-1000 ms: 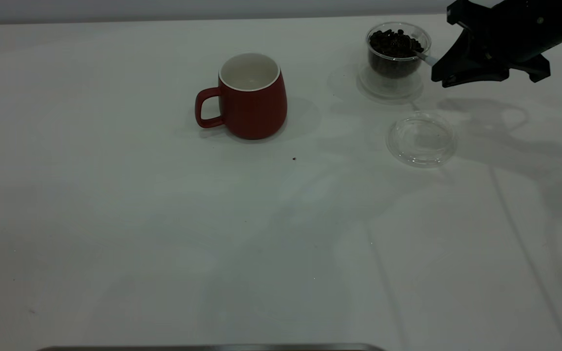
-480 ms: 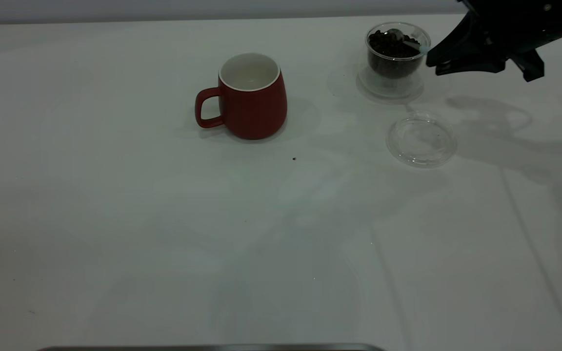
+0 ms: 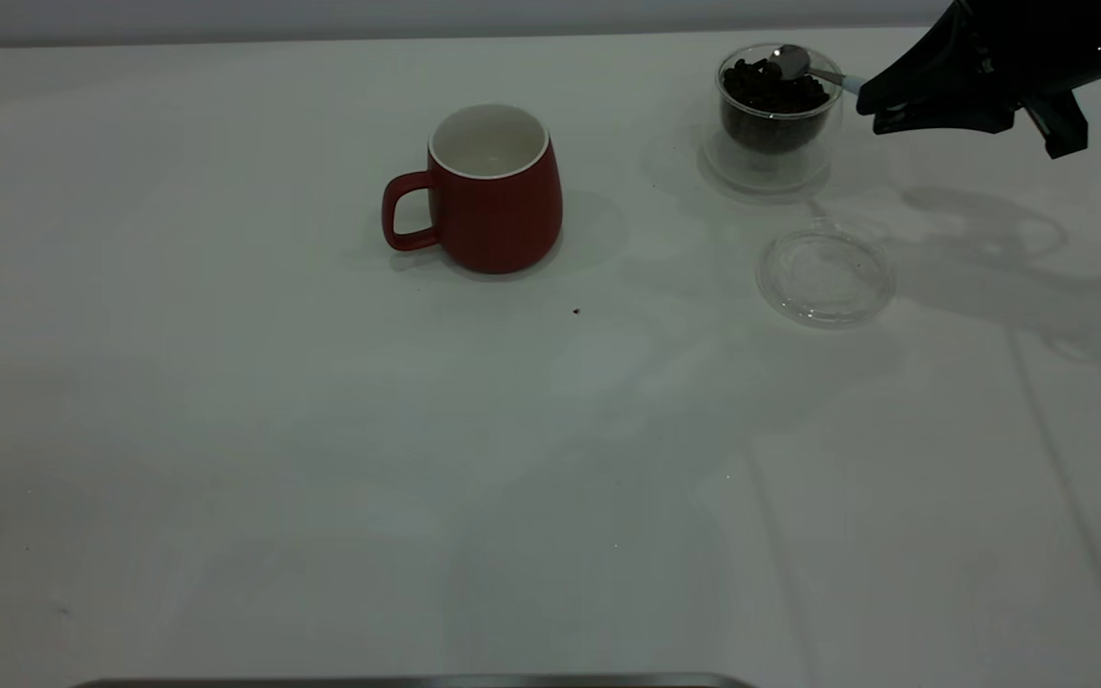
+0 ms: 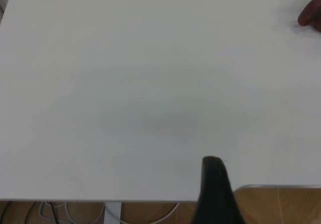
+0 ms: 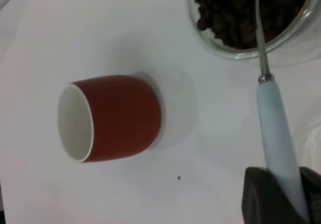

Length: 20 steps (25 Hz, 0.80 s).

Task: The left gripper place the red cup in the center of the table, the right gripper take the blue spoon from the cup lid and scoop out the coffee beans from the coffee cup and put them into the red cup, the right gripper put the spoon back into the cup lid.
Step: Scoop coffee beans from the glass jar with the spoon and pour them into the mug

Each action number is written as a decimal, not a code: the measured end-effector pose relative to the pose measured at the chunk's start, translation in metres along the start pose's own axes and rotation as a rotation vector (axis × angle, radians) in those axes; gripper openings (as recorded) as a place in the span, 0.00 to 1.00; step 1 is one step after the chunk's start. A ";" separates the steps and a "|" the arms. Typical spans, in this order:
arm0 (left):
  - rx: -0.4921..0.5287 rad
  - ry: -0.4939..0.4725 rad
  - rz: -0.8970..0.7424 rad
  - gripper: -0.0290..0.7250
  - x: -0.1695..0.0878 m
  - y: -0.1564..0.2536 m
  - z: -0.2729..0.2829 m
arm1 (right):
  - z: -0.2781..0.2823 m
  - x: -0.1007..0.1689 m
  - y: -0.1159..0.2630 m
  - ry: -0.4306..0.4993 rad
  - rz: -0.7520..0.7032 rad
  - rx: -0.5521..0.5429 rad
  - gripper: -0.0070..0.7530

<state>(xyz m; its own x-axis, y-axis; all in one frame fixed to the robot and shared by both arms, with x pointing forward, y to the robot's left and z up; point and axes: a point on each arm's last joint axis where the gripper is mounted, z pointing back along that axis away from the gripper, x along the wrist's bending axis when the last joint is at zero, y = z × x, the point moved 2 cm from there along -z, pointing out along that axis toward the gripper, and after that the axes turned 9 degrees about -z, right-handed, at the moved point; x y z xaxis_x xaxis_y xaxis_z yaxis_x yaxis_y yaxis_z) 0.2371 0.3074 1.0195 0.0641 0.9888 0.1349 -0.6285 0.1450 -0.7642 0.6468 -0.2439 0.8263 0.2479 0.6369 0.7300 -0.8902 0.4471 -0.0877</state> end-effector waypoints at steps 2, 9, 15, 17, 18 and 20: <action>0.000 0.000 0.000 0.82 0.000 0.000 0.000 | 0.000 -0.001 -0.001 0.011 -0.015 -0.010 0.16; 0.000 0.000 -0.003 0.82 0.000 0.000 0.000 | 0.000 -0.005 0.000 0.037 -0.099 -0.002 0.16; 0.000 0.000 -0.002 0.82 0.000 0.000 0.000 | 0.001 -0.004 -0.001 0.039 -0.129 0.005 0.16; 0.000 0.000 -0.002 0.82 0.000 0.000 0.000 | 0.001 -0.001 -0.003 0.031 -0.133 0.008 0.16; 0.000 0.000 -0.002 0.82 0.000 0.000 0.000 | 0.001 0.001 -0.004 0.027 -0.134 0.007 0.16; 0.000 0.000 -0.002 0.82 0.000 0.000 0.000 | 0.001 0.005 -0.005 0.026 -0.128 0.011 0.16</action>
<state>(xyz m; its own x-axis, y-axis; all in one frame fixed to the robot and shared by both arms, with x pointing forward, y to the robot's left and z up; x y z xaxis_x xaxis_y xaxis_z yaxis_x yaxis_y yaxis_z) 0.2371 0.3074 1.0195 0.0652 0.9885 0.1362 -0.6284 0.1467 -0.7639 0.6527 -0.2433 0.8309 0.3698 0.5910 0.7169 -0.8547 0.5190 0.0130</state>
